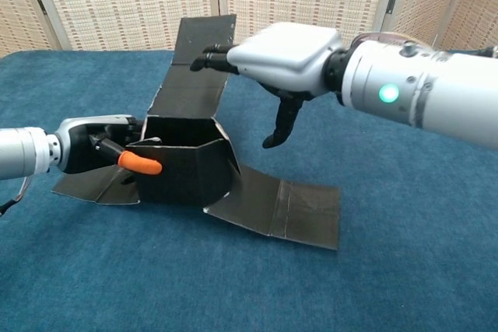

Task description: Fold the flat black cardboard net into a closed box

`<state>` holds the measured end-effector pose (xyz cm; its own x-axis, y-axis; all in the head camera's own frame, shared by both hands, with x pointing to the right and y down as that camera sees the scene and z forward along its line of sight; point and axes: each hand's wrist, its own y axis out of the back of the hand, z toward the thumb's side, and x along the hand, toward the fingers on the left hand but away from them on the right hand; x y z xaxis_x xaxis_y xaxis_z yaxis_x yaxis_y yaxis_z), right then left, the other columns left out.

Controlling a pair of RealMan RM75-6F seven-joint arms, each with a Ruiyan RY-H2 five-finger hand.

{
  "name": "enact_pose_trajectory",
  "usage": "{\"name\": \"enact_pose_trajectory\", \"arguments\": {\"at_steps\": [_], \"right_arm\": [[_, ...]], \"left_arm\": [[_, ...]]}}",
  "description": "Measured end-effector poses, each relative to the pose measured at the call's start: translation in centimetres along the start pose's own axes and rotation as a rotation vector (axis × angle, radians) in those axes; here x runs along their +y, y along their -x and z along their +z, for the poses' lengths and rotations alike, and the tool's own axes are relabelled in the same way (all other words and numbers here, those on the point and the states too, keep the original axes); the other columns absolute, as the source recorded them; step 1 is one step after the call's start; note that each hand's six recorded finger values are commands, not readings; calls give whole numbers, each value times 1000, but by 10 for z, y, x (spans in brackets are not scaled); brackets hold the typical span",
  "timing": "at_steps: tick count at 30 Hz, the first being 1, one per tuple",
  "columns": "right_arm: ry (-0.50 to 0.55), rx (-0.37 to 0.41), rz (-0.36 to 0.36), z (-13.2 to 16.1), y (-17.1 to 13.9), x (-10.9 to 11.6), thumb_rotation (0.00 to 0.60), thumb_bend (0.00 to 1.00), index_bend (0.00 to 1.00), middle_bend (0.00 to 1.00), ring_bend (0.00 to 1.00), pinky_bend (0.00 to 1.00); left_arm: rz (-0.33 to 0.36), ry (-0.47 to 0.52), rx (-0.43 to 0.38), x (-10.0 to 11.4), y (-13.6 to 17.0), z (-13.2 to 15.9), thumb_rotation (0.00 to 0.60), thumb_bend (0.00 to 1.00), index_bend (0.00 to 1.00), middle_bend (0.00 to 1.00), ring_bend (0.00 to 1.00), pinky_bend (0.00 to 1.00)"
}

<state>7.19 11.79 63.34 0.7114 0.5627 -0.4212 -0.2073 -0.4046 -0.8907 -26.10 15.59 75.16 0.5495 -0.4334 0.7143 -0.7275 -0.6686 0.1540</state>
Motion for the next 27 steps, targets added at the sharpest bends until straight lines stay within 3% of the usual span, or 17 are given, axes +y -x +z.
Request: {"name": "enact_pose_trajectory", "arguments": {"at_steps": [8, 20, 23, 27], "right_arm": [[233, -22, -183, -32, -48, 34, 600, 39, 0, 1, 705, 1000], [515, -74, -474, -79, -122, 57, 600, 39, 0, 47, 707, 1000], [536, -87, -513, -85, -132, 54, 600, 39, 0, 50, 707, 1000], [560, -82, -523, -76, -122, 53, 600, 38, 0, 66, 712, 1000]], "left_arm": [[9, 242, -26, 19, 20, 14, 600, 161, 362, 367, 562, 752], [-32, 635, -98, 48, 48, 43, 600, 161, 338, 356, 561, 754], [-57, 711, -112, 51, 52, 51, 600, 161, 335, 353, 562, 754], [-115, 788, -127, 48, 58, 62, 600, 160, 333, 351, 561, 754]]}}
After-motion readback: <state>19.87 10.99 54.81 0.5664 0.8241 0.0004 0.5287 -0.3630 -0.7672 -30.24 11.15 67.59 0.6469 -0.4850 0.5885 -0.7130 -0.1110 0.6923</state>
